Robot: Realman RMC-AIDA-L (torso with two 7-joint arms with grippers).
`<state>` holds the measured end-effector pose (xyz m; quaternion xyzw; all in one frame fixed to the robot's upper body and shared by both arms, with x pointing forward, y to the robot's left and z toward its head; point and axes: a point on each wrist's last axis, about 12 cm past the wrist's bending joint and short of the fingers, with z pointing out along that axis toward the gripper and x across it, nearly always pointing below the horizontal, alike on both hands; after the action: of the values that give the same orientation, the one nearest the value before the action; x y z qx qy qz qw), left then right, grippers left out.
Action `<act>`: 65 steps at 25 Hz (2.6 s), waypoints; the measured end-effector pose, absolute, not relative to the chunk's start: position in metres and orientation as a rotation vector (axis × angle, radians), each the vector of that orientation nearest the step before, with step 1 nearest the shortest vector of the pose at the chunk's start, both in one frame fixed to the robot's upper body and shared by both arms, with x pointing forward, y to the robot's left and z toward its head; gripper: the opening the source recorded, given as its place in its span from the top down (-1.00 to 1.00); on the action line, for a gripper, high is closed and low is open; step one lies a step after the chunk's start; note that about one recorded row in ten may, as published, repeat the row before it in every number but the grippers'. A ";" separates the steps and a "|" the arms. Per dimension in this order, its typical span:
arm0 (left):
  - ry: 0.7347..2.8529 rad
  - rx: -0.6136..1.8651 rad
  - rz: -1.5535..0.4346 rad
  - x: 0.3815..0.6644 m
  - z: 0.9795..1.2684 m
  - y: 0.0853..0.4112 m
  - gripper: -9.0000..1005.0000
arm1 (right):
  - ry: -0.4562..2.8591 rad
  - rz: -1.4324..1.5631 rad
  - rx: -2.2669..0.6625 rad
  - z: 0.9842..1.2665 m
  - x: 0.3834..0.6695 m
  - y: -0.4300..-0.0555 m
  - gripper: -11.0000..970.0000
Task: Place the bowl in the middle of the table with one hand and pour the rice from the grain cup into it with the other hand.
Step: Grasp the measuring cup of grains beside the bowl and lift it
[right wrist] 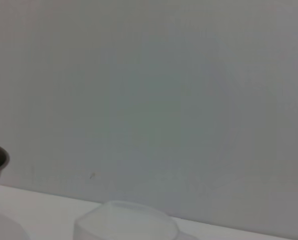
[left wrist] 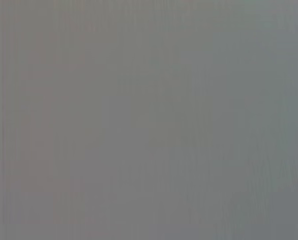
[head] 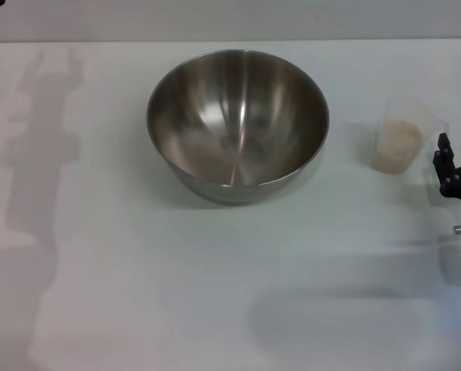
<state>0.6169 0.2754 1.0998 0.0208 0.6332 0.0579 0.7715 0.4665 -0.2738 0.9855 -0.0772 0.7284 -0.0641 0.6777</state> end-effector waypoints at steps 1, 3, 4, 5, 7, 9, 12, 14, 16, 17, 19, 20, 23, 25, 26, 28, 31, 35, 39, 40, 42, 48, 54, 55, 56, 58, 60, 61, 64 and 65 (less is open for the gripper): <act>1.372 0.045 0.125 0.617 1.100 0.275 -0.04 | 1.637 -0.145 -0.175 0.985 0.467 -0.274 -0.13; 1.372 0.046 0.125 0.617 1.100 0.275 -0.04 | 1.639 -0.143 -0.177 0.985 0.468 -0.274 -0.13; 1.372 0.046 0.125 0.617 1.100 0.275 -0.04 | 1.642 -0.142 -0.179 0.985 0.469 -0.273 -0.13; 1.372 0.046 0.125 0.617 1.100 0.275 -0.04 | 1.643 -0.141 -0.181 0.985 0.470 -0.273 -0.13; 1.372 0.046 0.125 0.617 1.100 0.275 -0.04 | 1.645 -0.142 -0.185 0.985 0.471 -0.273 -0.13; 1.372 0.046 0.125 0.617 1.100 0.275 -0.04 | 1.645 -0.145 -0.188 0.985 0.472 -0.274 -0.13; 1.371 0.046 0.124 0.618 1.101 0.275 -0.04 | 1.643 -0.144 -0.190 0.986 0.474 -0.273 -0.13; 1.369 0.047 0.123 0.618 1.101 0.274 -0.04 | 1.642 -0.146 -0.189 0.987 0.475 -0.274 -0.13; 1.369 0.046 0.123 0.619 1.102 0.274 -0.04 | 1.642 -0.150 -0.191 0.987 0.476 -0.275 -0.13; 1.369 0.044 0.125 0.620 1.102 0.274 -0.04 | 1.643 -0.152 -0.191 0.987 0.477 -0.275 -0.13; 1.368 0.036 0.130 0.621 1.103 0.276 -0.04 | 1.648 -0.155 -0.189 0.987 0.478 -0.276 -0.13; 1.368 0.033 0.131 0.621 1.103 0.276 -0.04 | 1.652 -0.155 -0.187 0.987 0.479 -0.277 -0.13; 1.366 0.031 0.131 0.621 1.104 0.276 -0.04 | 1.656 -0.150 -0.180 0.987 0.482 -0.278 -0.13; 1.365 0.032 0.130 0.622 1.104 0.276 -0.04 | 1.654 -0.147 -0.179 0.987 0.483 -0.279 -0.13; 1.365 0.033 0.130 0.622 1.104 0.276 -0.04 | 1.653 -0.146 -0.180 0.988 0.484 -0.278 -0.13; 1.365 0.036 0.127 0.623 1.105 0.274 -0.04 | 1.650 -0.147 -0.183 0.988 0.486 -0.278 -0.13; 1.366 0.042 0.128 0.625 1.105 0.274 -0.04 | 1.648 -0.145 -0.185 0.989 0.488 -0.279 -0.13; 1.367 0.044 0.131 0.625 1.105 0.274 -0.04 | 1.658 -0.140 -0.192 0.989 0.493 -0.278 -0.13; 1.366 0.042 0.132 0.625 1.105 0.274 -0.04 | 1.673 -0.143 -0.206 0.988 0.495 -0.279 -0.09; 1.365 0.042 0.132 0.625 1.105 0.274 -0.04 | 1.673 -0.142 -0.207 0.988 0.496 -0.279 -0.05; 1.365 0.041 0.133 0.625 1.105 0.274 -0.04 | 1.670 -0.143 -0.206 0.989 0.496 -0.279 0.03; 1.362 0.032 0.137 0.626 1.106 0.276 -0.04 | 1.665 -0.144 -0.205 0.990 0.496 -0.279 0.48; 1.364 0.031 0.140 0.626 1.106 0.277 -0.04 | 1.654 -0.150 -0.207 0.991 0.496 -0.279 0.92; 1.365 0.031 0.141 0.625 1.105 0.277 -0.04 | 1.654 -0.151 -0.204 0.991 0.497 -0.279 0.93; 1.366 0.031 0.142 0.625 1.105 0.277 -0.04 | 1.653 -0.153 -0.201 0.991 0.497 -0.279 0.93; 1.366 0.031 0.142 0.625 1.105 0.277 -0.04 | 1.653 -0.156 -0.197 0.991 0.497 -0.280 0.93; 1.366 0.032 0.142 0.625 1.105 0.277 -0.04 | 1.646 -0.159 -0.198 0.992 0.497 -0.280 0.94; 1.366 0.032 0.142 0.625 1.105 0.277 -0.04 | 1.637 -0.161 -0.198 0.993 0.497 -0.280 0.94; 1.367 0.030 0.142 0.625 1.105 0.278 -0.04 | 1.579 -0.181 -0.200 1.000 0.497 -0.282 0.95; 1.368 0.029 0.142 0.625 1.105 0.278 -0.04 | 1.533 -0.203 -0.210 1.005 0.497 -0.283 0.95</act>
<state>0.6248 0.2780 1.1045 0.0135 0.6312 0.0654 0.7727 0.4966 -0.2826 1.0048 -0.0945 0.6911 -0.0913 0.7107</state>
